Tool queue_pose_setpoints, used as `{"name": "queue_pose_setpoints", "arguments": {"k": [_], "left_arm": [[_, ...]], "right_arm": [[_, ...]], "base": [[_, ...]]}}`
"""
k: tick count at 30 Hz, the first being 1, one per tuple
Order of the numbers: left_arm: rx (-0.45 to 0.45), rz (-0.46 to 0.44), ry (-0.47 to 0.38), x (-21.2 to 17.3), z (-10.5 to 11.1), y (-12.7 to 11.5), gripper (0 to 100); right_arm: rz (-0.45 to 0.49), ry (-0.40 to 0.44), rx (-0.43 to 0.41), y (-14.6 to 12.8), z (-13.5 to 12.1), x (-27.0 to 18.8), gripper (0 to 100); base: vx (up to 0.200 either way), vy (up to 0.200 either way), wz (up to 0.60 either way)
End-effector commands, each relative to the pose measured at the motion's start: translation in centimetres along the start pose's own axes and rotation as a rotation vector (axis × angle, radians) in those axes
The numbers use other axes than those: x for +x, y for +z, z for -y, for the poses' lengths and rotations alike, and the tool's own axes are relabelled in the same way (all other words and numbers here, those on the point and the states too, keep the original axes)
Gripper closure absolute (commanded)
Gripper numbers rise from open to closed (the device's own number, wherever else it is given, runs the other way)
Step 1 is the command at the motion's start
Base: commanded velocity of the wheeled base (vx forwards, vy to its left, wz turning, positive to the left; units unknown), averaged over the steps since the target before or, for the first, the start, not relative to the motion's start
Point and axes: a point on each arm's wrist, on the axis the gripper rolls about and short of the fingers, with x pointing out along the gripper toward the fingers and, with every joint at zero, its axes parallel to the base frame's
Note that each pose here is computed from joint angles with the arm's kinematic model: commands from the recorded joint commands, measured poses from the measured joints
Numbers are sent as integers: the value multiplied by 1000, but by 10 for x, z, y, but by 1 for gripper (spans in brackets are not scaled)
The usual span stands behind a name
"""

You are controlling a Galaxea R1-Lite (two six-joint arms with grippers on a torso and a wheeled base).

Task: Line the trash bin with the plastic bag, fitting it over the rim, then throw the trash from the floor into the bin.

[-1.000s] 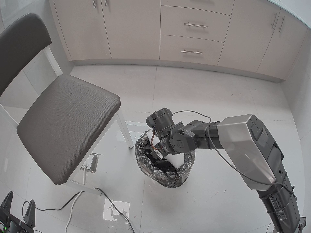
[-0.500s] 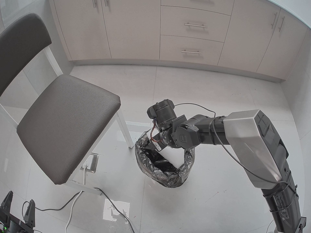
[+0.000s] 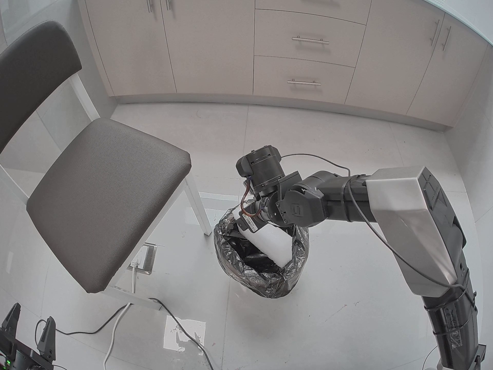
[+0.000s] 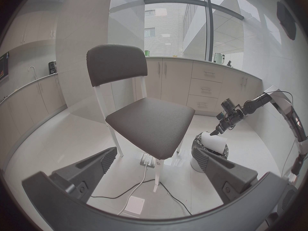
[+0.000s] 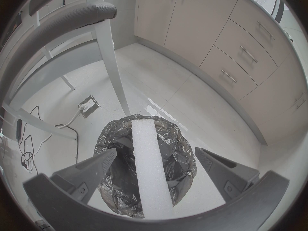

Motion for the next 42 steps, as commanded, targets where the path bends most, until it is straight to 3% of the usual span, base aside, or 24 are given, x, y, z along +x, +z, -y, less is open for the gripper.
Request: {"name": "queue_pose_setpoints", "arguments": {"k": [1,3,4,10,20,42], "left_arm": [[0,-1,0,0,0,0,0],[0,-1,0,0,0,0,0],[0,-1,0,0,0,0,0],[0,-1,0,0,0,0,0],[0,-1,0,0,0,0,0],[-2,-3,1,0,0,0,0]], "right_arm": [[7,-1,3,2,1,-2,0],[11,0,4,2,0,-2,0],[12,1,4,2,0,-2,100],[12,-4,15,2,0,-2,100],[-6,5,-35,-4,-10,5,100],[-101,0,77,-37,-14,44,100]], "base": [[0,0,0],[0,0,0],[0,0,0],[0,0,0],[0,0,0],[0,0,0]]}}
